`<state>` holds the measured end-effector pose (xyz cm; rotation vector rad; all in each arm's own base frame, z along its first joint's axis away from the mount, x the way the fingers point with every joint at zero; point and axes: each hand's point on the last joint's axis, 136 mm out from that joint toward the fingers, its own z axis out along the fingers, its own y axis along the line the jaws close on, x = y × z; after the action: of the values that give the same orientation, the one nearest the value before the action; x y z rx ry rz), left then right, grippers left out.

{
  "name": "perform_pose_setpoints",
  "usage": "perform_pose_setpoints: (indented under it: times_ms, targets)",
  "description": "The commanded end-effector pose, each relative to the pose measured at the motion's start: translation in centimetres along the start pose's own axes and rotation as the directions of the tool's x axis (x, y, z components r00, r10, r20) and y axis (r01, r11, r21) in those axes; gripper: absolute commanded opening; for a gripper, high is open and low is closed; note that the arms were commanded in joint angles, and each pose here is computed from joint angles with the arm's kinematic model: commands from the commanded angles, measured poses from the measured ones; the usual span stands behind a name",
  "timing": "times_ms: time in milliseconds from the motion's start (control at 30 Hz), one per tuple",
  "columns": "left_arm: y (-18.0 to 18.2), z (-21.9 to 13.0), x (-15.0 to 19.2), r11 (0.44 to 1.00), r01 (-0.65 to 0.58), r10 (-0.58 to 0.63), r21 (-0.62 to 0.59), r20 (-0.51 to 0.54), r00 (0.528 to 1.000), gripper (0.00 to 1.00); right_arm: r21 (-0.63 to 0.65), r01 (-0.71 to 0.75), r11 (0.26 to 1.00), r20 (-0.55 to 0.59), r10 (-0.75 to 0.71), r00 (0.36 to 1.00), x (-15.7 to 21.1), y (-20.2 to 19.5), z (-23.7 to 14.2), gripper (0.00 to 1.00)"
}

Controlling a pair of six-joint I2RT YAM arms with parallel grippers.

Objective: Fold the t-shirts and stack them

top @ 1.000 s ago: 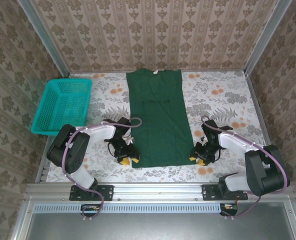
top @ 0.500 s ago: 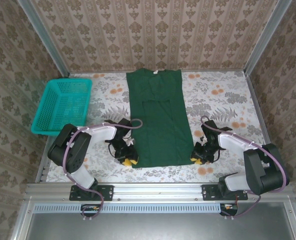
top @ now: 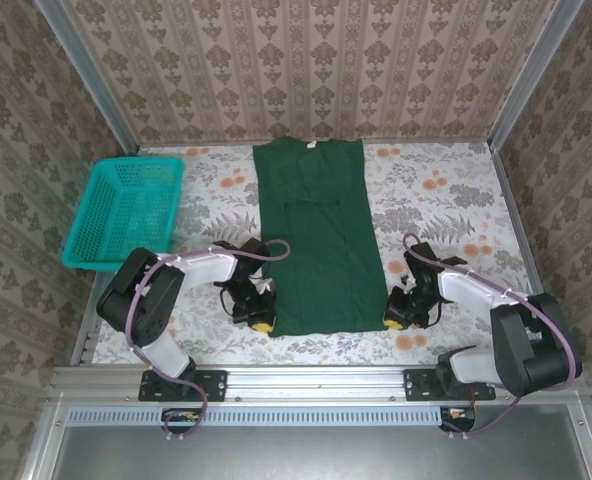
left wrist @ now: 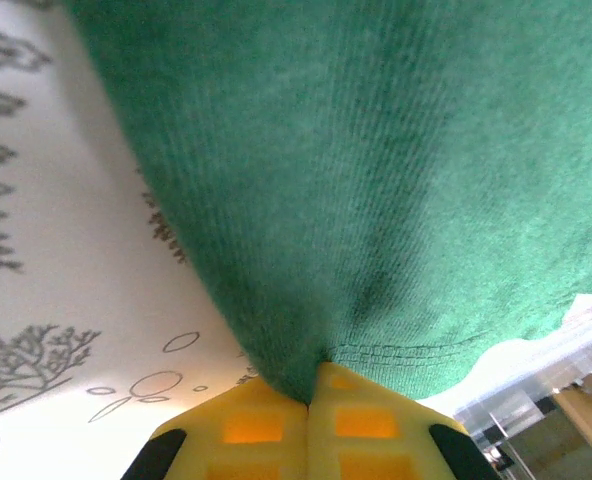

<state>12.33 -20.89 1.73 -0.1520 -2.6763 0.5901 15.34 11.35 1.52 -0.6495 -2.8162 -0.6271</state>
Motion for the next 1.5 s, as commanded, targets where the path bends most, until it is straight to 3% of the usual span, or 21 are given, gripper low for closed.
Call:
perform_pose_setpoints:
  times_ms: [0, 300, 633, 867, 1067, 1267, 1467]
  targets:
    - [0.9, -0.7, 1.3, 0.999, -0.012, 0.012, -0.043, 0.014, 1.0, 0.0, 0.018, -0.017, 1.0, -0.1, 0.019, 0.995, 3.4, -1.2, -0.1, 0.0]
    - [1.1, -3.0, 5.8, 1.0, 0.029, -0.029, 0.004, 0.034, 0.999, 0.0, -0.032, -0.057, 0.998, -0.131, 0.052, 0.99, 7.8, -1.1, -0.7, 0.0]
    - [0.7, -4.4, 7.2, 0.997, 0.032, -0.036, 0.069, 0.052, 0.998, 0.0, -0.039, -0.021, 0.999, -0.083, 0.018, 0.996, 8.1, 0.7, -3.2, 0.0]
    - [-2.0, -10.2, 0.9, 0.989, 0.031, -0.059, 0.146, 0.192, 0.98, 0.0, -0.102, 0.018, 0.995, 0.078, -0.01, 0.997, 0.9, 6.7, -8.0, 0.0]
    - [-4.6, -15.0, -9.2, 0.978, 0.019, -0.089, 0.21, 0.33, 0.94, 0.0, -0.131, -0.048, 0.99, 0.182, 0.072, 0.981, -8.5, 10.5, -9.5, 0.0]
    - [-5.0, -17.2, -17.5, 0.974, 0.061, -0.137, 0.22, 0.348, 0.928, 0.0, -0.126, -0.123, 0.984, 0.196, 0.147, 0.97, -15.6, 11.4, -9.2, 0.0]
    - [-4.3, -18.2, -22.0, 0.98, 0.078, -0.138, 0.184, 0.341, 0.93, 0.0, -0.136, -0.149, 0.979, 0.195, 0.174, 0.965, -20.2, 12.3, -8.4, 0.0]
